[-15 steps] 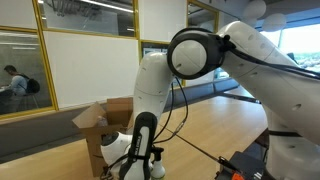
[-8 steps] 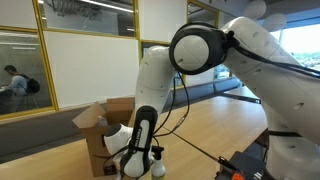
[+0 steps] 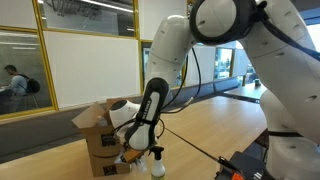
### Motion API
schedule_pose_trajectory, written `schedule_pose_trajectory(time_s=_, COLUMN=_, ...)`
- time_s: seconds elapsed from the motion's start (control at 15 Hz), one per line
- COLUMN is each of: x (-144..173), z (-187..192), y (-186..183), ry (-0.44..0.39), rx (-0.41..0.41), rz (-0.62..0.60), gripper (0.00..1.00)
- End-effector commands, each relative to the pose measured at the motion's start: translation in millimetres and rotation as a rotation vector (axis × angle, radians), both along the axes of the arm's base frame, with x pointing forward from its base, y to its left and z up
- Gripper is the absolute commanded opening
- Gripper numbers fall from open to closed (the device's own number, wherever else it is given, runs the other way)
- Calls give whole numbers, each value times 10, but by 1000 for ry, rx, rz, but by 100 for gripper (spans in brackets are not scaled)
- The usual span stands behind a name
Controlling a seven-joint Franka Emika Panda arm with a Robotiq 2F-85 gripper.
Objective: Put all the plastic bag and the spray bottle in the carton box
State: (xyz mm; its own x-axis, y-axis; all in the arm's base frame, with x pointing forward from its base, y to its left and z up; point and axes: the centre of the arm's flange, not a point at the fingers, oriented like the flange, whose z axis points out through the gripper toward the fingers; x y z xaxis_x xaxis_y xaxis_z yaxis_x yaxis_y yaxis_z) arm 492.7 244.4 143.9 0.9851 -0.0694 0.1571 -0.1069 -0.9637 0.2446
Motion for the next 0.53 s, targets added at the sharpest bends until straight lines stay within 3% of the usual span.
schedule_pose_trajectory(time_s=0.0, x=-230, z=822, y=15, ry=-81, rx=-30, rz=-56, gripper=14)
schedule_pose_trajectory(time_s=0.47, x=-448, z=1849, y=266, ry=-221, rx=-112, rz=-83, gripper=14)
